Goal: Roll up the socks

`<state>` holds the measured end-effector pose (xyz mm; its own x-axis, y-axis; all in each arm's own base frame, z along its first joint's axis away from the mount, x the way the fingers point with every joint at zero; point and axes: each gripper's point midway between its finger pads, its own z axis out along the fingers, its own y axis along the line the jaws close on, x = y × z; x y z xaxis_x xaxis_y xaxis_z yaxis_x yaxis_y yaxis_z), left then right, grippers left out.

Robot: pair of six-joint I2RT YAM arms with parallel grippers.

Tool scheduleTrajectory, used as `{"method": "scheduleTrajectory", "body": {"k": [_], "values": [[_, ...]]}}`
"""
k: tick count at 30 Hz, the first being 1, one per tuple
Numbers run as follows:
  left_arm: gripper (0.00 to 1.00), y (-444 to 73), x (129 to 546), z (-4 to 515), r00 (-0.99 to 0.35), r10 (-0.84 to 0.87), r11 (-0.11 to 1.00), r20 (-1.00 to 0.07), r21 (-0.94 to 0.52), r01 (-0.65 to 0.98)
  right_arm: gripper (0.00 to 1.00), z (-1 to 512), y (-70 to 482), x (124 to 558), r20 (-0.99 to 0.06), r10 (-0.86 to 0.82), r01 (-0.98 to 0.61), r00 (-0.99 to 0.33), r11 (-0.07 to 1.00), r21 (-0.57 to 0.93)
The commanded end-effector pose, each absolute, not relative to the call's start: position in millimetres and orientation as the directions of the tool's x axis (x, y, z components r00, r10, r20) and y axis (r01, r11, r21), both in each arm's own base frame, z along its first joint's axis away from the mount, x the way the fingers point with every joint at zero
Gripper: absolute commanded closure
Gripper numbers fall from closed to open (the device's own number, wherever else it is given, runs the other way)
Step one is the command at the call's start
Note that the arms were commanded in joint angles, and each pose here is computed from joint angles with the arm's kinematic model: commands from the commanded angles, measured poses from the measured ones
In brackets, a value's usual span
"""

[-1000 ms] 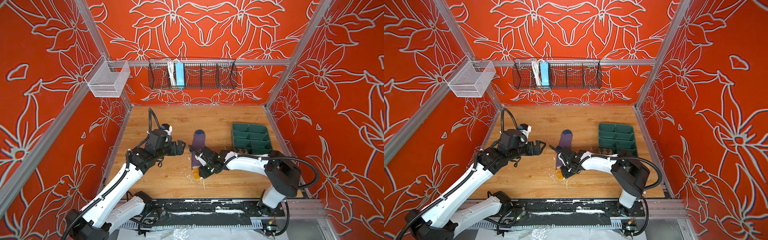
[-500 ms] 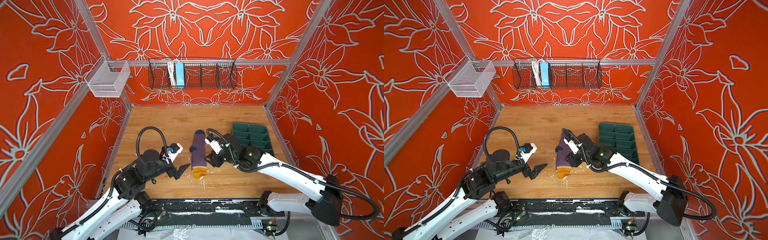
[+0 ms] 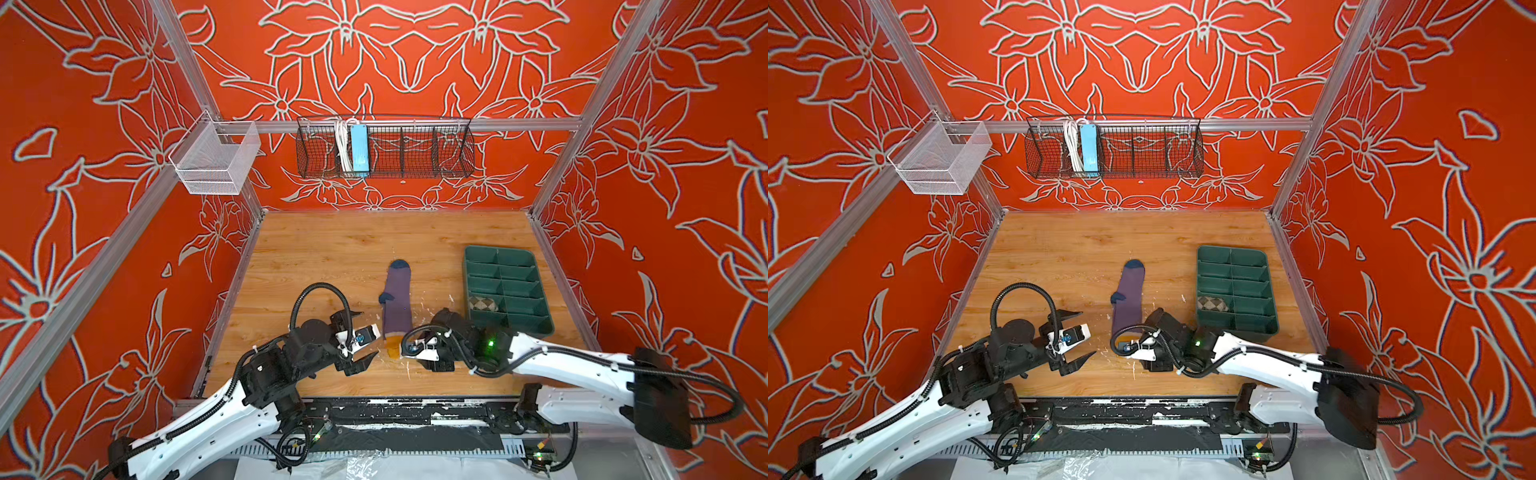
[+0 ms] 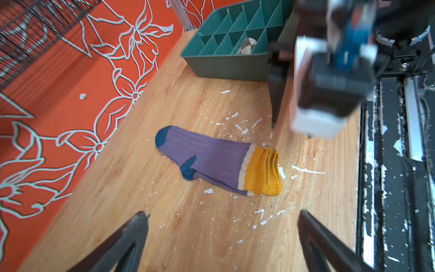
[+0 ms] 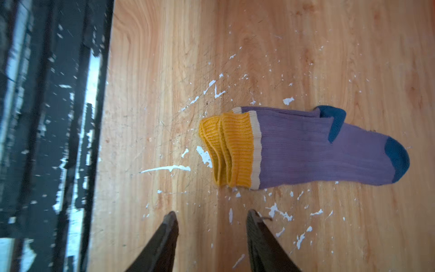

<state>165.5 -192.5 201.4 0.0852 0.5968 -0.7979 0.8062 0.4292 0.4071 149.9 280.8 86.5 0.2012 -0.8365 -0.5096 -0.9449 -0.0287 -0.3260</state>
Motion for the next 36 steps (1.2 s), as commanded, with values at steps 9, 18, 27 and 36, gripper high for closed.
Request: {"method": "scheduleTrajectory", "body": {"k": [9, 18, 27, 36], "values": [[0.04, -194, 167, 202, 0.126, 0.603, 0.418, -0.788, 0.446, 0.791, 0.45, 55, 310, 187, -0.376, -0.861, -0.841, 0.342, -0.102, -0.531], [0.05, -191, 169, 203, 0.14, 0.611, 0.419, -0.779, 0.469, 0.778, 0.67, 24, 305, 185, -0.29, -0.904, -0.873, 0.313, -0.154, -0.463], [0.06, -180, 159, 245, 0.236, 0.588, 0.413, -0.774, 0.538, 0.735, 1.0, 24, 297, 154, -0.3, -0.924, -0.964, 0.237, -0.185, -0.192], [0.09, -177, 146, 260, 0.338, 0.679, 0.227, -0.652, 0.625, 0.747, 1.0, 34, 299, 135, -0.342, -0.94, -0.97, 0.01, -0.092, 0.224]]}}
